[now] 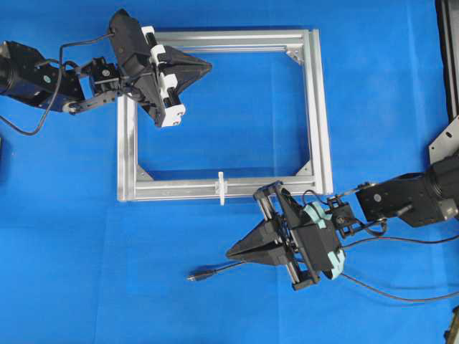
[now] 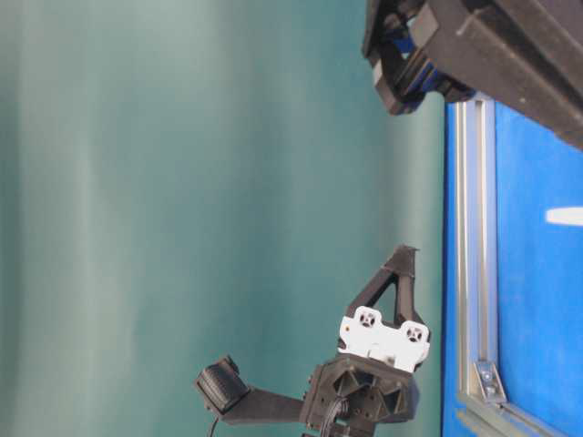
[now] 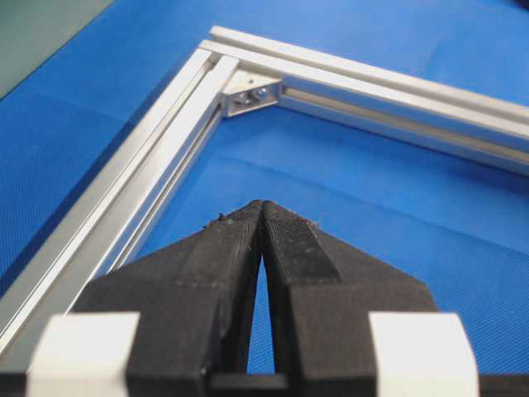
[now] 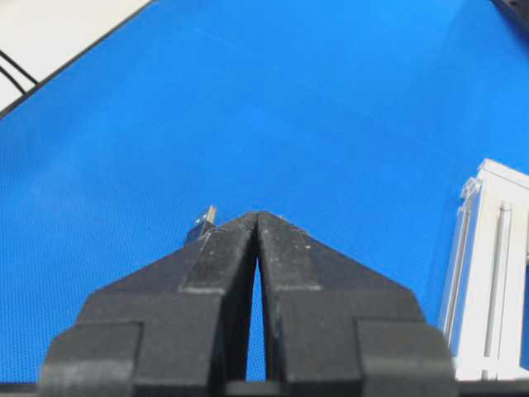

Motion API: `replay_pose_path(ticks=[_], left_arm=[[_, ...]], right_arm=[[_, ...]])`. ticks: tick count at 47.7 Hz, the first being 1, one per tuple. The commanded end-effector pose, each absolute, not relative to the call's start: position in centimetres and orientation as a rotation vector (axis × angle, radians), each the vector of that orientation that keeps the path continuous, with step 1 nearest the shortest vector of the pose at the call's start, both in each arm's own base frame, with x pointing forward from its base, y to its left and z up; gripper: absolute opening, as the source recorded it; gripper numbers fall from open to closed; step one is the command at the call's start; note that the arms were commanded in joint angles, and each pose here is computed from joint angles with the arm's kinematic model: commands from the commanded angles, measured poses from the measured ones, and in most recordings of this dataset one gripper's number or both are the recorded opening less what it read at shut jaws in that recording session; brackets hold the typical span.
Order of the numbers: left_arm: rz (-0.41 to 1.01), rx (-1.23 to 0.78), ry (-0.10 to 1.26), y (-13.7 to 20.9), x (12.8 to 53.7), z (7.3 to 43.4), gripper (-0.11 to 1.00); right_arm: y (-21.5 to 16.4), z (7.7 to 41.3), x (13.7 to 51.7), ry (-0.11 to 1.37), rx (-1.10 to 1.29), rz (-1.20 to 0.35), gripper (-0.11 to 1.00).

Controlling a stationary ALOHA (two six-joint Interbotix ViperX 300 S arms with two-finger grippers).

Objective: Insert the wire through the string loop located in the center.
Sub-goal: 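Lower the right gripper onto the black USB cable near its plug and grasp it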

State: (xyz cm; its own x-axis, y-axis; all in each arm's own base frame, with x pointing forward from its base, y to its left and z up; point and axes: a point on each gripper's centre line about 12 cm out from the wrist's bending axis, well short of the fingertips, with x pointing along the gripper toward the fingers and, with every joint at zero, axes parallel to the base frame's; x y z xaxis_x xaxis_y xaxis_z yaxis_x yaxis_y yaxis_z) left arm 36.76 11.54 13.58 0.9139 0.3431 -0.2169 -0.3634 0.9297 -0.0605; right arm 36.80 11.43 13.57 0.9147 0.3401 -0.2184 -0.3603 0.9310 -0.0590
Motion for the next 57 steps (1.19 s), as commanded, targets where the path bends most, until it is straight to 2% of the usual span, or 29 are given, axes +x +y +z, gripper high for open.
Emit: replay_pose_path(ticks=[1, 6, 25, 29, 32, 42, 44, 48, 57], left_arm=[[0.346, -0.097, 0.146, 11.4, 37.4, 16.3, 0.00], [0.348, -0.100, 0.167, 11.5, 37.3, 16.0, 0.00], [0.350, -0.098, 0.173, 11.5, 37.2, 15.9, 0.00], [0.350, -0.097, 0.170, 11.6, 37.2, 16.0, 0.00], [0.350, -0.096, 0.171, 11.6, 37.2, 16.0, 0.00], [0.350, -0.096, 0.171, 11.6, 37.2, 15.9, 0.00], [0.350, -0.096, 0.173, 11.6, 37.1, 15.9, 0.00], [0.351, -0.098, 0.172, 11.6, 37.1, 15.9, 0.00], [0.351, -0.098, 0.172, 11.6, 37.1, 15.9, 0.00]], right_arm=[[11.8, 15.6, 37.0, 0.144, -0.109, 0.372, 0.00], [11.8, 15.7, 36.9, 0.164, -0.105, 0.373, -0.05], [12.0, 14.8, 36.6, 0.260, -0.043, 0.369, -0.04], [12.2, 14.8, 36.6, 0.262, -0.025, 0.370, 0.06], [12.2, 14.9, 36.7, 0.262, -0.015, 0.368, 0.18], [12.2, 14.9, 37.0, 0.263, 0.016, 0.350, 0.80], [12.2, 14.9, 37.1, 0.265, 0.024, 0.342, 0.88], [12.1, 14.6, 37.3, 0.273, 0.038, 0.327, 0.83], [12.8, 12.0, 38.2, 0.328, 0.061, 0.308, 0.86]])
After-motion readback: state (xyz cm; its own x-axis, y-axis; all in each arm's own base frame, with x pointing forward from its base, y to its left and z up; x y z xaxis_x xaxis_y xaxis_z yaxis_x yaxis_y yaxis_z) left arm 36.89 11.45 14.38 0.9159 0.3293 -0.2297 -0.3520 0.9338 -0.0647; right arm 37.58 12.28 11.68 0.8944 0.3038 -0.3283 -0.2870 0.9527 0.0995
